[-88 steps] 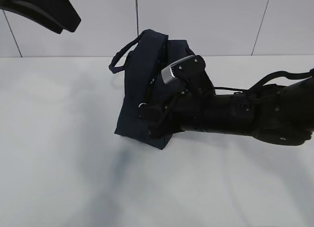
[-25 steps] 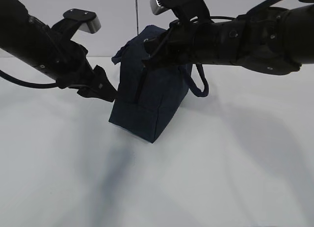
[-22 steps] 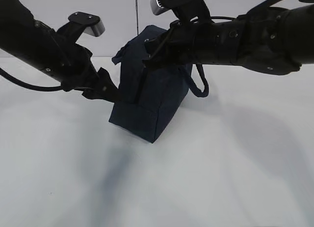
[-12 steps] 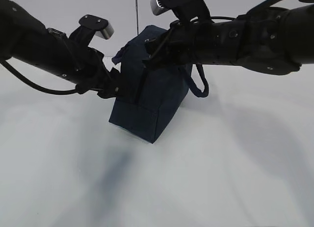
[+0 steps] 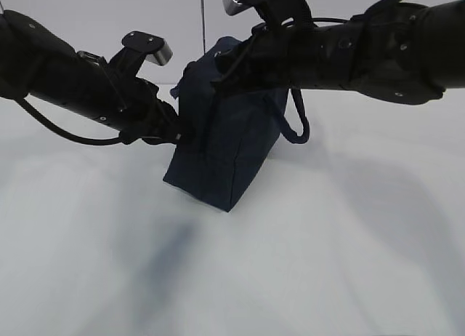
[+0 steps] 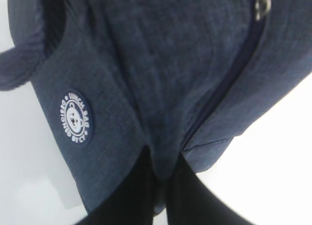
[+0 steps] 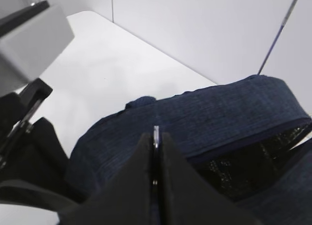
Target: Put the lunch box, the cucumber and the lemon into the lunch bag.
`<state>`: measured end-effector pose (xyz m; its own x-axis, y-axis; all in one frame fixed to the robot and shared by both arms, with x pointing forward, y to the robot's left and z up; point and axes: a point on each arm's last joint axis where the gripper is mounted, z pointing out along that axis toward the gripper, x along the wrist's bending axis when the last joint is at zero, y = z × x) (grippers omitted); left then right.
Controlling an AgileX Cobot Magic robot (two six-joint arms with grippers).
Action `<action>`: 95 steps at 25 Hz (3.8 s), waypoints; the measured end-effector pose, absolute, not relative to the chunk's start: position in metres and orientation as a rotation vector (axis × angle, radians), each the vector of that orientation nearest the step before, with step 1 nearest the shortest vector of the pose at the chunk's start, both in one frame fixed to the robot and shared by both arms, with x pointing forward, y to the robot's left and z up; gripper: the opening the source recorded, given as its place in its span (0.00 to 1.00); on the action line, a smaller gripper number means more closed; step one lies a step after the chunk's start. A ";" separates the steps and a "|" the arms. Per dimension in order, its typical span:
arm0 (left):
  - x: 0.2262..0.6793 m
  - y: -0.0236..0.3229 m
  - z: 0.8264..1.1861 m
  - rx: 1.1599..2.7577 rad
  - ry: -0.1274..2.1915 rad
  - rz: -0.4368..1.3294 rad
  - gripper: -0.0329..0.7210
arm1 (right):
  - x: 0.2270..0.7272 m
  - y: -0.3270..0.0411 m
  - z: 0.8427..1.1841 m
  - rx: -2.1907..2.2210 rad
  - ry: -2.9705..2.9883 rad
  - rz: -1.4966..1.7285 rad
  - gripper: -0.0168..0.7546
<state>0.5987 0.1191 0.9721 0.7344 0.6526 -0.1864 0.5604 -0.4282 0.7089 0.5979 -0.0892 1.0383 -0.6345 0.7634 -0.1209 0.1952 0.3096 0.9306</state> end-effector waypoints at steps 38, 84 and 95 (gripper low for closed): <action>0.576 0.122 0.961 2.176 0.912 0.016 0.04 | 0.654 -0.107 1.054 1.162 1.838 1.166 0.02; 0.560 0.106 0.982 2.133 0.904 -0.038 0.19 | 0.717 -0.122 1.026 1.333 1.715 1.118 0.02; 0.565 0.107 1.051 1.991 0.836 0.151 0.51 | 0.716 -0.120 1.025 1.360 1.707 1.132 0.02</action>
